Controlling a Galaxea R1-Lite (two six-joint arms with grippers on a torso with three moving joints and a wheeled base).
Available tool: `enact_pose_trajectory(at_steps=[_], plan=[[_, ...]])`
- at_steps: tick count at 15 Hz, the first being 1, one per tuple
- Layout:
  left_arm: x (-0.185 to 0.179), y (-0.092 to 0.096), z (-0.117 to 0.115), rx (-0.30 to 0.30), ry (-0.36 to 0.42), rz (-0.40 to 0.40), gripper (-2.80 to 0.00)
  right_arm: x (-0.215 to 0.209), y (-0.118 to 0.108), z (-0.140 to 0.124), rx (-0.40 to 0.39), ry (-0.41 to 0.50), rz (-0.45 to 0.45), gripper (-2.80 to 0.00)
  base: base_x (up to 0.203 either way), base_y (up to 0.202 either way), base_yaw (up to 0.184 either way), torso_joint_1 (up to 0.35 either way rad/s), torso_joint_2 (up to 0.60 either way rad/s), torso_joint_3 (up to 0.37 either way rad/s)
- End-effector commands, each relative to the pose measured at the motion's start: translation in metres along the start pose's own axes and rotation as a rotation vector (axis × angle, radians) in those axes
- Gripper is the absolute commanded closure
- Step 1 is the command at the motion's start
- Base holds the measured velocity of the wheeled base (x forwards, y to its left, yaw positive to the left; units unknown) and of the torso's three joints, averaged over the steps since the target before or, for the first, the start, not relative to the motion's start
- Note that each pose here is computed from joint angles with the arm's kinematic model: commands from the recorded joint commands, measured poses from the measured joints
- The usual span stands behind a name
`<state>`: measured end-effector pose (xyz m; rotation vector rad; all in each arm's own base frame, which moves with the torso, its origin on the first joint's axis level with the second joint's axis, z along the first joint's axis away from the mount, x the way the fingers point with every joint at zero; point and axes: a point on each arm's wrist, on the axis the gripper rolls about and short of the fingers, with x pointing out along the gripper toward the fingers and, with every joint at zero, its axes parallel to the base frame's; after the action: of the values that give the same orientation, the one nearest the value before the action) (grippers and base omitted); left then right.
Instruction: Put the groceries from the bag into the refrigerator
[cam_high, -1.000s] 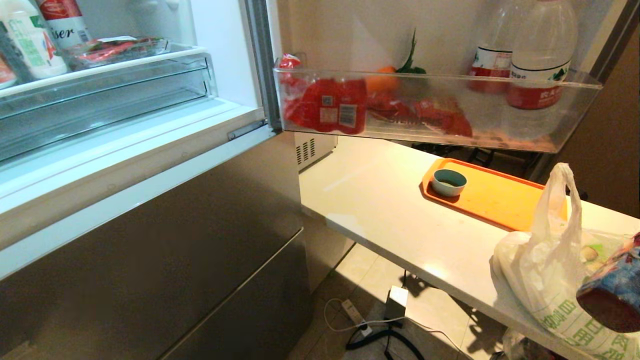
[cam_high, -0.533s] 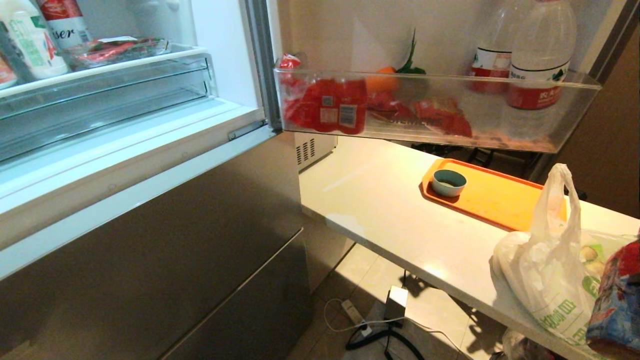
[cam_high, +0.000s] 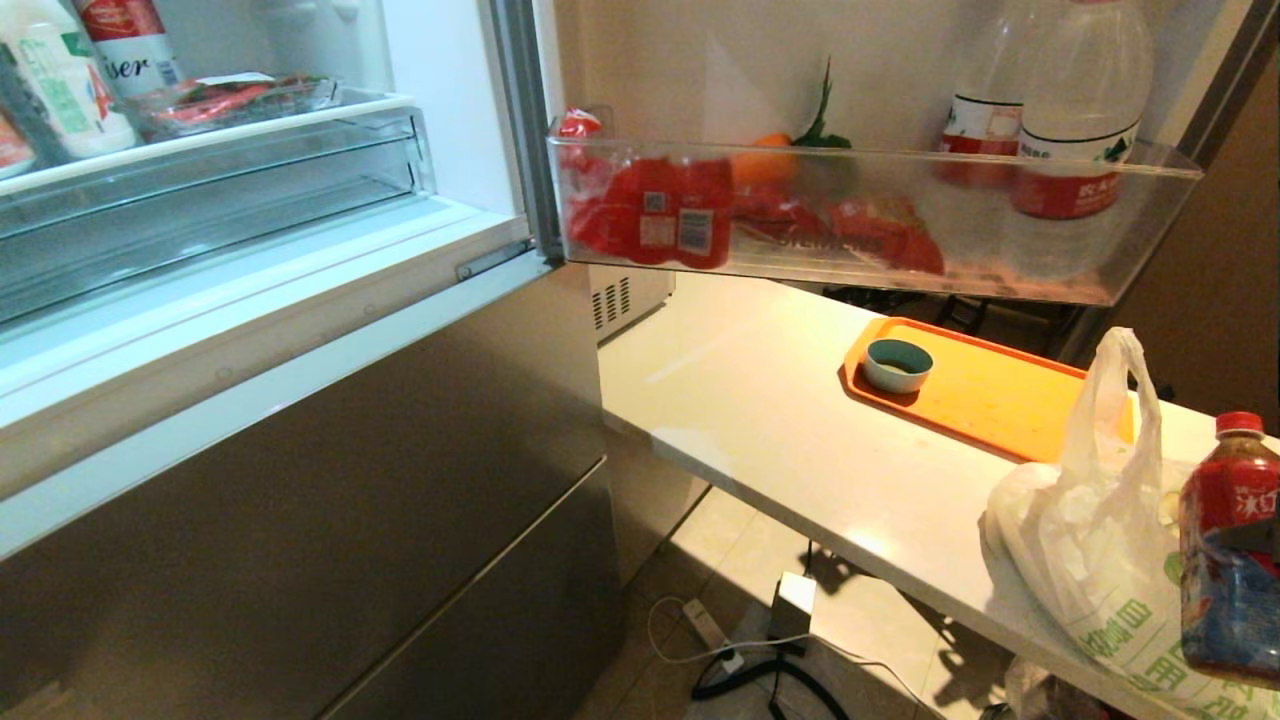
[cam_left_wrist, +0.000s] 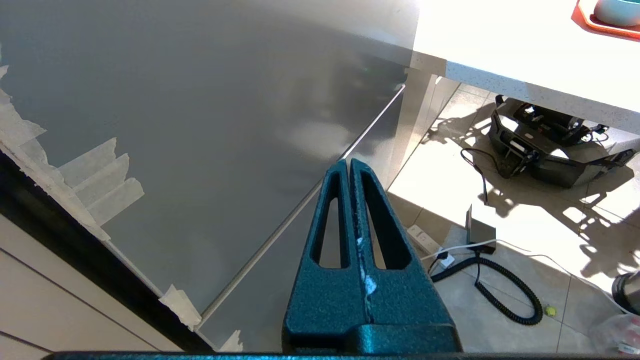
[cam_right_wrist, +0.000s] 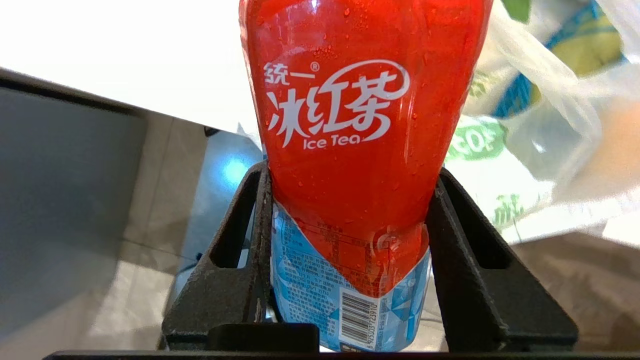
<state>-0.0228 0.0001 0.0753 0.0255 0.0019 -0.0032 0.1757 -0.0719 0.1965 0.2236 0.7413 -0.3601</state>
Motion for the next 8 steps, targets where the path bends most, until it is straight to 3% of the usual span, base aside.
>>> enact_pose_trajectory(at_steps=[1,4,8], plan=[[0.0,0.0,0.0,0.001,0.0,0.0,0.0,0.005,0.0,0.001,-0.008,0.009,-0.001,0.0,0.0,0.0,0.0,0.0,0.0,0.0],[0.0,0.0,0.0,-0.001,0.001,0.0,0.0,0.005,0.0,0.005,-0.028,-0.032,0.0,0.0,0.0,0.0,0.0,0.0,0.0,0.0],[0.0,0.0,0.0,0.001,0.0,0.0,0.0,0.016,-0.001,0.005,-0.018,0.006,-0.005,0.0,0.0,0.0,0.0,0.0,0.0,0.0]])
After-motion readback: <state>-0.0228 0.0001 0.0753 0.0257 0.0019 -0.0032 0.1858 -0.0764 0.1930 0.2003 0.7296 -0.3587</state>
